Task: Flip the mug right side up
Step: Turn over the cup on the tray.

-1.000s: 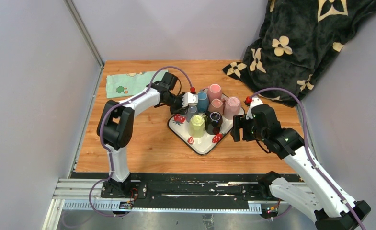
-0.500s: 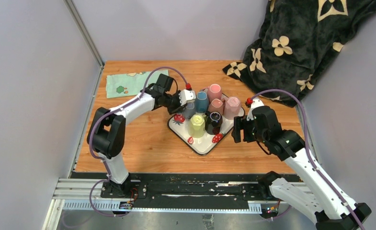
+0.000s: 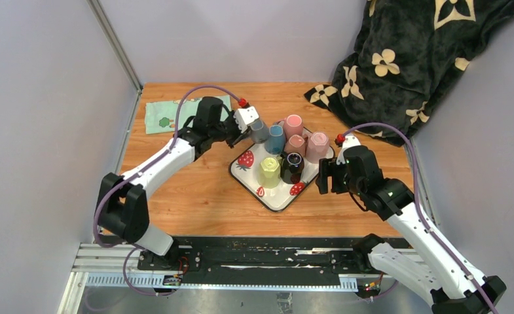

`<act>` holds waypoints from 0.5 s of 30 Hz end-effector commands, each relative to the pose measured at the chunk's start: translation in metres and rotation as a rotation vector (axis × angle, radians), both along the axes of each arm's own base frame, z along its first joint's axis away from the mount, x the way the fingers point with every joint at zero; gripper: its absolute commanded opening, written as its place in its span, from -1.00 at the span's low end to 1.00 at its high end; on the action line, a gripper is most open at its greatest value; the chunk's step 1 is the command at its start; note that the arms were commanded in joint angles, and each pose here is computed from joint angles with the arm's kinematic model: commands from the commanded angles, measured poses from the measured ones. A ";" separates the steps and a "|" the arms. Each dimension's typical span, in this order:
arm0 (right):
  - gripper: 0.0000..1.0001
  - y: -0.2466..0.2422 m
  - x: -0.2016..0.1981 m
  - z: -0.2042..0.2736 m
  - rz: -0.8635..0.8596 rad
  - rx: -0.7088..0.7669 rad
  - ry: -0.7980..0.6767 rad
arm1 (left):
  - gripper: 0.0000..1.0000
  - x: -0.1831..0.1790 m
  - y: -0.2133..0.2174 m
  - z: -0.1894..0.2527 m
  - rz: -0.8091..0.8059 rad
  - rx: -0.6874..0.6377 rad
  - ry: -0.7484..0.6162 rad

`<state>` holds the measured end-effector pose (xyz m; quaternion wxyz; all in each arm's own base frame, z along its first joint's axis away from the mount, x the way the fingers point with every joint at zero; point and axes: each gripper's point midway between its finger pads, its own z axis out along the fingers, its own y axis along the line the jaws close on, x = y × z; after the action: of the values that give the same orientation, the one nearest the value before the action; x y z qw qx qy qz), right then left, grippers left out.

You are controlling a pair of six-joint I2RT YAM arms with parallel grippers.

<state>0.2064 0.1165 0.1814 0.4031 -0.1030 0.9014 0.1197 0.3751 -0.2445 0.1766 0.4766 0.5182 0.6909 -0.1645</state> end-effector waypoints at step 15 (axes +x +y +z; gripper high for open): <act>0.66 0.015 0.032 0.028 -0.085 0.171 -0.202 | -1.00 -0.041 0.039 0.141 0.426 -0.605 -0.039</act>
<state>0.2296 0.1231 0.2022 0.4750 -0.0576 0.8661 0.1448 0.3429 -0.2086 0.2727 0.6004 0.2871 0.7197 -0.1980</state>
